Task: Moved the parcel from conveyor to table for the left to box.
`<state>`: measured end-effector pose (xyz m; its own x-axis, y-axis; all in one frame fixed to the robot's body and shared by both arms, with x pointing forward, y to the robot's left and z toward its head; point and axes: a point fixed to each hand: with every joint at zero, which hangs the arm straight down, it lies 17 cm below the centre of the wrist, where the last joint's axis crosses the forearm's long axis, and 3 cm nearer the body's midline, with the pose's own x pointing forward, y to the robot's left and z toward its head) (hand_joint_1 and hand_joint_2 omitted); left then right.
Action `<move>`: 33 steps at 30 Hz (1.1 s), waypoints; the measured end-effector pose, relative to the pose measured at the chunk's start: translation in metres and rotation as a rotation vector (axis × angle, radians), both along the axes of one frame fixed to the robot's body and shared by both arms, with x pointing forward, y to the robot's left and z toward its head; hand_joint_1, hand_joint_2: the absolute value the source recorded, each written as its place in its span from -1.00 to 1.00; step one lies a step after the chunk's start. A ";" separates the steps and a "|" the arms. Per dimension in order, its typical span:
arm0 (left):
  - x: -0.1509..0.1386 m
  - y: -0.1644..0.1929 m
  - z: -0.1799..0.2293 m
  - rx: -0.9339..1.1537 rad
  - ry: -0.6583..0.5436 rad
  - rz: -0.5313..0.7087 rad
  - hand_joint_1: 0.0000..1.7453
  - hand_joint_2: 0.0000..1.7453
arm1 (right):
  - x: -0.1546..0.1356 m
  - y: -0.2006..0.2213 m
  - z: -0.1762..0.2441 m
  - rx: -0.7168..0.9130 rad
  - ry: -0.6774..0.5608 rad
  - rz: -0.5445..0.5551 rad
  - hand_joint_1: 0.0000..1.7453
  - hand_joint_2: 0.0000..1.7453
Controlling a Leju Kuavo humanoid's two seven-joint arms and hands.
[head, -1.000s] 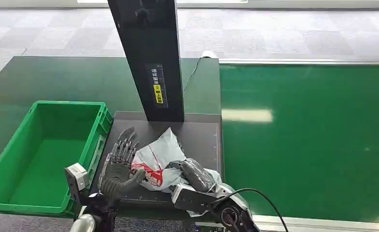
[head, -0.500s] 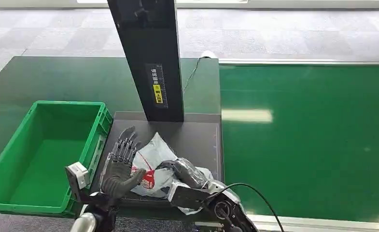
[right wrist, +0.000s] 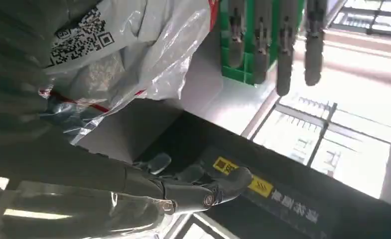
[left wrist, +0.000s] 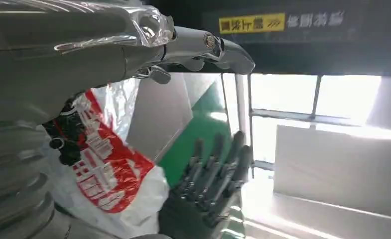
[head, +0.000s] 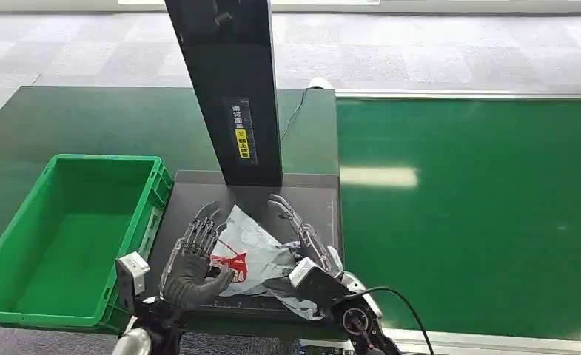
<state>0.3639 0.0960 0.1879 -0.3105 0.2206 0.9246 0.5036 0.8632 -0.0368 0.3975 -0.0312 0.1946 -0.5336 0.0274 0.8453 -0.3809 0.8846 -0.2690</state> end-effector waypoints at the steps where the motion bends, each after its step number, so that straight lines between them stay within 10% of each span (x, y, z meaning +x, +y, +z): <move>1: -0.002 -0.005 -0.005 0.024 0.010 -0.016 -1.00 1.00 | 0.001 -0.005 0.003 0.018 -0.006 -0.018 -1.00 1.00; 11: -0.025 -0.056 -0.093 0.529 0.036 -0.160 -1.00 1.00 | 0.005 -0.050 0.026 0.167 -0.040 -0.182 -1.00 1.00; 30: -0.007 -0.062 -0.140 0.883 -0.015 -0.144 -1.00 1.00 | 0.007 -0.064 0.035 0.190 -0.041 -0.227 -1.00 1.00; 31: -0.005 -0.063 -0.141 0.905 -0.028 -0.136 -0.94 1.00 | 0.007 -0.065 0.037 0.191 -0.044 -0.230 -1.00 1.00; 32: -0.003 -0.064 -0.143 0.912 -0.030 -0.134 0.20 1.00 | 0.008 -0.066 0.037 0.190 -0.042 -0.234 -1.00 1.00; 33: -0.002 -0.064 -0.144 0.912 -0.030 -0.131 0.88 1.00 | 0.007 -0.067 0.037 0.189 -0.042 -0.236 -1.00 1.00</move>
